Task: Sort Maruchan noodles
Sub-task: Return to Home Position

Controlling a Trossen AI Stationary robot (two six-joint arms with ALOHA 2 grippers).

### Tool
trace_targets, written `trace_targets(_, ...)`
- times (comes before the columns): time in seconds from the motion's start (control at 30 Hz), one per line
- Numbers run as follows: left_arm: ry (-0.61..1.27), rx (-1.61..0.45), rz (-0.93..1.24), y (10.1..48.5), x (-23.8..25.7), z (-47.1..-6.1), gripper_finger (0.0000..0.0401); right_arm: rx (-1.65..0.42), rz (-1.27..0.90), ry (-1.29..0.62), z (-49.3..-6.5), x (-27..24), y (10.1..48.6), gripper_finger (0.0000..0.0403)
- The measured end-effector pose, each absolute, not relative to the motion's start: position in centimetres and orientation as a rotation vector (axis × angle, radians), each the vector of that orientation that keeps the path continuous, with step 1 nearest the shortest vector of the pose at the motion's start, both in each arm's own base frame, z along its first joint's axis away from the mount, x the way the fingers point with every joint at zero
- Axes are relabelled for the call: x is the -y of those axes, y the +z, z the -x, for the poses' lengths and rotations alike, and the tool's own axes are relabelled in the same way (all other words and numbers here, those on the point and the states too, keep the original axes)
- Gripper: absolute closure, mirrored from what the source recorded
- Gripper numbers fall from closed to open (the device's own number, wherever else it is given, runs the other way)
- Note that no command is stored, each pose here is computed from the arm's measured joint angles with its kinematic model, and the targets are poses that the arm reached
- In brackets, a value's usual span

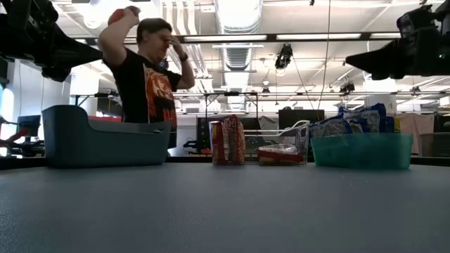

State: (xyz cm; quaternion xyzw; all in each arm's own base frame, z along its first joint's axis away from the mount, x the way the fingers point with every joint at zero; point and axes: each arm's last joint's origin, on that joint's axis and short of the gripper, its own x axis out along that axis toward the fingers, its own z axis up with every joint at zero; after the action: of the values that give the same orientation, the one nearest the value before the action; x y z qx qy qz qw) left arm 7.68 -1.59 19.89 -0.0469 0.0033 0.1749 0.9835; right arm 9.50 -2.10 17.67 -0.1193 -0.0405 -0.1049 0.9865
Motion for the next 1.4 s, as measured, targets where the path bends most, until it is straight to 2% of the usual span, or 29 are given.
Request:
trace_targets(0.33,0.351,-0.03,0.084,18.91,1.73,-7.92,0.0401,0.022,0.179,-0.194,-9.56,2.08,17.02,0.0394)
trace_targets(0.6,0.351,-0.029,0.078,18.98,1.72,-7.91,0.0401,0.028,0.027,-0.2,-9.56,2.11,16.96,0.0394)
trace_targets(1.4,0.35,-0.037,0.079,18.95,1.76,-7.99,0.0401,0.025,0.017,-0.2,-9.56,2.11,16.93,0.0394)
